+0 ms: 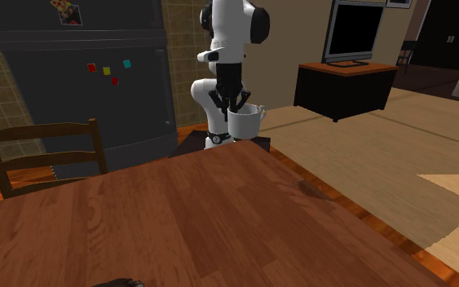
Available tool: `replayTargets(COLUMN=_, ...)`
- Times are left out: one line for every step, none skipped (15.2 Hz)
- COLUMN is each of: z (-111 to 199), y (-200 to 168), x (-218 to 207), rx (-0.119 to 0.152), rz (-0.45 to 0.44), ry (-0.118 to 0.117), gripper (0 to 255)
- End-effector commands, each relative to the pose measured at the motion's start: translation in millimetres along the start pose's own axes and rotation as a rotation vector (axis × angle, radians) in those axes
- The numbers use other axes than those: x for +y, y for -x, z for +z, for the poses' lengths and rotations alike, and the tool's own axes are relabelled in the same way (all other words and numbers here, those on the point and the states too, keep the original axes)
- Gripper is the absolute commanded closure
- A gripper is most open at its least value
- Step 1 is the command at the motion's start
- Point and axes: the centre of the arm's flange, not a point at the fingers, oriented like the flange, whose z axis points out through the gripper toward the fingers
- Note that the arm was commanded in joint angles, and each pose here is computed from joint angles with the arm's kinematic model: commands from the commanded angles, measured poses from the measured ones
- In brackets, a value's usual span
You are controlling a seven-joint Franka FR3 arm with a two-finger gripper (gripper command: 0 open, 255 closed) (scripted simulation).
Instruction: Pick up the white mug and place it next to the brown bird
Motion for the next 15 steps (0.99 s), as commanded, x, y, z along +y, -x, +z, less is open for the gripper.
replayTargets(z=-10, y=-1, x=0, rx=0.000, rz=0.000, ry=0.000, gripper=255)
replayTargets(z=-15, y=-2, x=0, rx=0.000, rz=0.000, ry=0.000, gripper=255)
replayTargets(z=-14, y=-15, x=1, rx=0.000, rz=0.000, ry=0.000, gripper=255)
replayTargets(z=-13, y=-28, x=2, rx=0.000, rz=0.000, ry=0.000, gripper=255)
replayTargets(z=-12, y=-41, x=3, rx=0.000, rz=0.000, ry=0.000, gripper=255)
replayTargets(z=-11, y=-54, x=5, rx=0.000, rz=0.000, ry=0.000, gripper=255)
replayTargets(z=-10, y=-67, x=6, rx=0.000, rz=0.000, ry=0.000, gripper=255)
replayTargets(z=-9, y=-80, x=7, rx=0.000, rz=0.000, ry=0.000, gripper=255)
replayTargets(z=-7, y=-93, x=8, rx=0.000, rz=0.000, ry=0.000, gripper=255)
replayTargets(z=-6, y=-106, x=9, rx=0.000, rz=0.000, ry=0.000, gripper=255)
replayTargets(z=-5, y=-119, x=10, rx=0.000, rz=0.000, ry=0.000, gripper=255)
replayTargets(z=-4, y=-133, x=12, rx=0.000, rz=0.000, ry=0.000, gripper=255)
replayTargets(z=-3, y=-146, x=13, rx=0.000, rz=0.000, ry=0.000, gripper=255)
replayTargets(z=-2, y=-159, x=14, rx=0.000, rz=0.000, ry=0.000, gripper=255)
replayTargets(z=-1, y=-172, x=15, rx=0.000, rz=0.000, ry=0.000, gripper=255)
